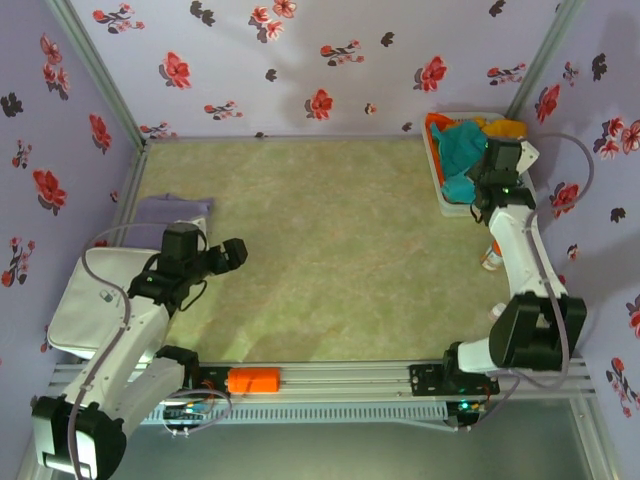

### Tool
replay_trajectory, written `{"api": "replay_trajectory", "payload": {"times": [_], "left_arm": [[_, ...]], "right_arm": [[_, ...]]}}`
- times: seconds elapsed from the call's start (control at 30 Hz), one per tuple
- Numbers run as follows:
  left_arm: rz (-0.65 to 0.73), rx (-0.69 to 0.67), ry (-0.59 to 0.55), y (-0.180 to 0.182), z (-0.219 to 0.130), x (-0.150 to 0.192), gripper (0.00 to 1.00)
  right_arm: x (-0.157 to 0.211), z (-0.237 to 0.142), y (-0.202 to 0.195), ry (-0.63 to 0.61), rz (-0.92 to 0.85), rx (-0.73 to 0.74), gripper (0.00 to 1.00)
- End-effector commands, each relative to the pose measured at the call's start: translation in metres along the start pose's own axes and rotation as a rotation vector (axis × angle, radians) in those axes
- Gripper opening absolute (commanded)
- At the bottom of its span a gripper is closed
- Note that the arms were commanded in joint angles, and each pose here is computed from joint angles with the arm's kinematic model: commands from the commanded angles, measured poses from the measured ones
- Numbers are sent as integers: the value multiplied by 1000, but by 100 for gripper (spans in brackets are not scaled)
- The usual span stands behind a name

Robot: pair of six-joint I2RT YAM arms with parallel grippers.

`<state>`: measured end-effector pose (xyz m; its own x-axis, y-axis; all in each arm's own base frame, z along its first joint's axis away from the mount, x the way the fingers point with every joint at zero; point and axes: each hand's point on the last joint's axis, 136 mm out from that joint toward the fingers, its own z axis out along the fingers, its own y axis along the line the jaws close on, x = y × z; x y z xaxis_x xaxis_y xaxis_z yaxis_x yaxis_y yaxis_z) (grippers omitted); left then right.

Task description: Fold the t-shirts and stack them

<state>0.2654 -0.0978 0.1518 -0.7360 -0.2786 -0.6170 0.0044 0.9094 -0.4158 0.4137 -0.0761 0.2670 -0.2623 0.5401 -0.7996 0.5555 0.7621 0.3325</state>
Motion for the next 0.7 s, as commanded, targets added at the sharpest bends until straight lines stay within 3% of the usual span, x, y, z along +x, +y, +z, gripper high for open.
{"api": "replay_trajectory", "payload": {"times": [0.0,0.33,0.67], "left_arm": [[-6,24,16,-6,4,3,87],[-10,37,12,-10,9,1,87],[-11,46,10,-14,14,-1,87]], "right_arm": [[-19,-27,20,-144,-68,-78,0],[-43,-127,77,-388,-280,-265,2],[-76,-218,120,-593,-325,-502,3]]}}
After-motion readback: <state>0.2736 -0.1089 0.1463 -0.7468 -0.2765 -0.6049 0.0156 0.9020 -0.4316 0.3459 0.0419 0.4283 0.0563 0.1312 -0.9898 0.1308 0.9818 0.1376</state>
